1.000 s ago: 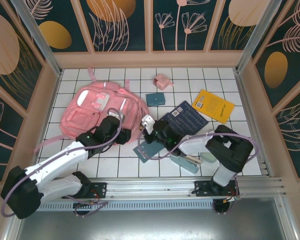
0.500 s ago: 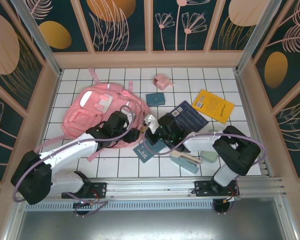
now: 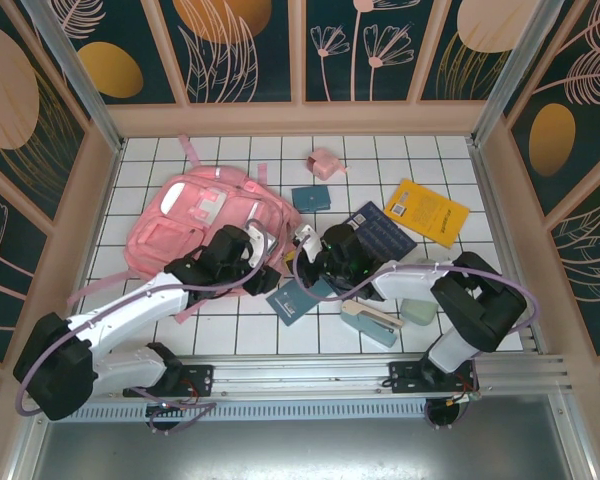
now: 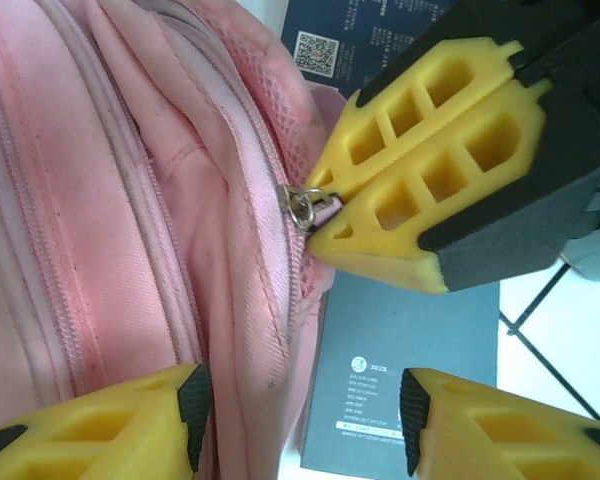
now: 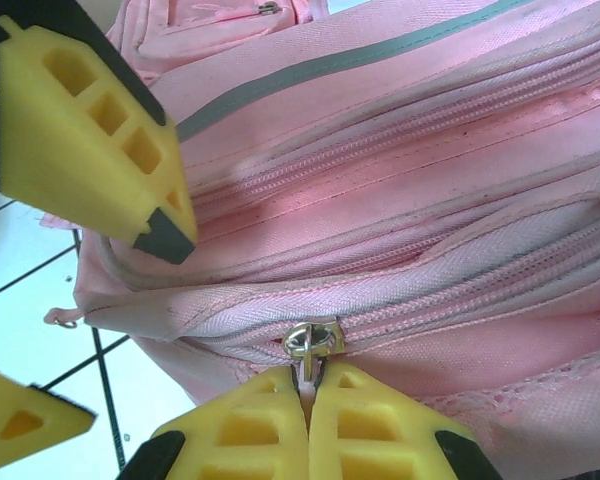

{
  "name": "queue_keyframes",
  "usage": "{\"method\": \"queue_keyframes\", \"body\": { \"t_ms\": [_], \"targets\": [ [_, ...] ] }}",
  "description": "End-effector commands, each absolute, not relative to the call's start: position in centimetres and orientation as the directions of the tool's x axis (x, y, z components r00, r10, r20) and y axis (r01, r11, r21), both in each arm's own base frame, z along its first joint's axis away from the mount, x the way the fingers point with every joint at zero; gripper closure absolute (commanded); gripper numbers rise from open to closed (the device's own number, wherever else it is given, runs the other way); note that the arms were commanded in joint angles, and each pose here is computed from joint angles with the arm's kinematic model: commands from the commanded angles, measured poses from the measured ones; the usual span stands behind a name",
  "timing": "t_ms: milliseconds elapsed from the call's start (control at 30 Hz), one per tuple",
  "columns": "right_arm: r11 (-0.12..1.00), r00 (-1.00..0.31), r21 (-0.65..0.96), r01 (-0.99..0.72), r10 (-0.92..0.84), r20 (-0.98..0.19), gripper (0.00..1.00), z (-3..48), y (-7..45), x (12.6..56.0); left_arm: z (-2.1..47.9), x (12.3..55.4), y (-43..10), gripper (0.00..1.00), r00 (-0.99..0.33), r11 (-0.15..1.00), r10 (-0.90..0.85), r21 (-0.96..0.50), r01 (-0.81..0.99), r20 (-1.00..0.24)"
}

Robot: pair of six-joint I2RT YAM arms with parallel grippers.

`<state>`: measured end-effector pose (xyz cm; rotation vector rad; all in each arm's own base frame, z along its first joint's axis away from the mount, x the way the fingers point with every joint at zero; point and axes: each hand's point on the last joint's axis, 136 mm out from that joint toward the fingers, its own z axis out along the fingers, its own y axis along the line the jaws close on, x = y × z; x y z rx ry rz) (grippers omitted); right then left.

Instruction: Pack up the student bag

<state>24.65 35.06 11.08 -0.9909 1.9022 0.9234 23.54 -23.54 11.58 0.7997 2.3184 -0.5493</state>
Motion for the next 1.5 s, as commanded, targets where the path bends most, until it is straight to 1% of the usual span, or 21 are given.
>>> {"method": "queue_keyframes", "body": {
  "t_ms": [0,167,233,267,300,367,400,433,633,800,1067,1267,1467],
  "targets": [
    [0.361,-0.336,0.246,-0.9,-0.213,-0.918,1.0,15.3,35.9,24.4,10.5,24.3,-23.3,0.45,-0.613,0.737,0.446,-0.121,0.665,-0.652],
    [0.367,-0.337,0.247,-0.897,-0.207,-0.918,1.0,15.6,35.8,24.5,9.1,24.7,-23.2,0.46,-0.641,0.754,0.461,-0.11,0.648,-0.614],
    [0.367,-0.341,0.251,-0.896,-0.207,-0.917,1.0,15.6,35.8,24.5,9.0,24.6,-23.2,0.48,-0.641,0.753,0.46,-0.112,0.649,-0.615],
    [0.368,-0.344,0.253,-0.895,-0.208,-0.915,1.0,15.6,35.8,24.5,9.0,24.6,-23.2,0.53,-0.639,0.752,0.459,-0.114,0.65,-0.616],
    [0.372,-0.347,0.253,-0.893,-0.21,-0.914,1.0,15.7,35.8,24.6,9.0,24.5,-23.1,0.62,-0.638,0.752,0.46,-0.111,0.65,-0.618],
    [0.383,-0.356,0.255,-0.888,-0.221,-0.908,1.0,15.4,35.8,24.7,9.0,24.4,-23.1,0.84,-0.637,0.749,0.465,-0.111,0.654,-0.615],
    [0.393,-0.36,0.252,-0.884,-0.228,-0.905,1.0,15.1,35.7,24.9,8.9,24.2,-23.0,0.93,-0.64,0.747,0.467,-0.115,0.655,-0.61],
    [0.402,-0.362,0.248,-0.881,-0.236,-0.902,1.0,14.9,35.6,25.0,8.9,24.1,-22.9,0.99,-0.641,0.747,0.468,-0.116,0.655,-0.608],
    [0.462,-0.398,0.239,-0.854,-0.284,-0.872,1.0,13.6,34.9,25.9,10.4,23.4,-23.0,1.0,-0.627,0.734,0.432,-0.151,0.662,-0.648],
    [0.539,-0.437,0.23,-0.81,-0.293,-0.851,1.0,13.3,33.4,27.2,10.1,23.2,-23.2,1.0,-0.632,0.727,0.436,-0.163,0.667,-0.641],
    [0.614,-0.481,0.192,-0.766,-0.348,-0.805,1.0,13.5,31.4,29.2,11.2,23.2,-23.2,1.0,-0.622,0.726,0.424,-0.164,0.668,-0.659],
    [0.665,-0.511,0.159,-0.73,-0.377,-0.773,1.0,13.6,30.6,32.2,13.2,22.9,-23.4,1.0,-0.614,0.717,0.404,-0.183,0.673,-0.678],
    [0.701,-0.527,0.141,-0.699,-0.371,-0.765,1.0,14.3,30.1,36.0,16.3,22.8,-22.9,1.0,-0.595,0.725,0.387,-0.167,0.668,-0.704]
  ]
}}
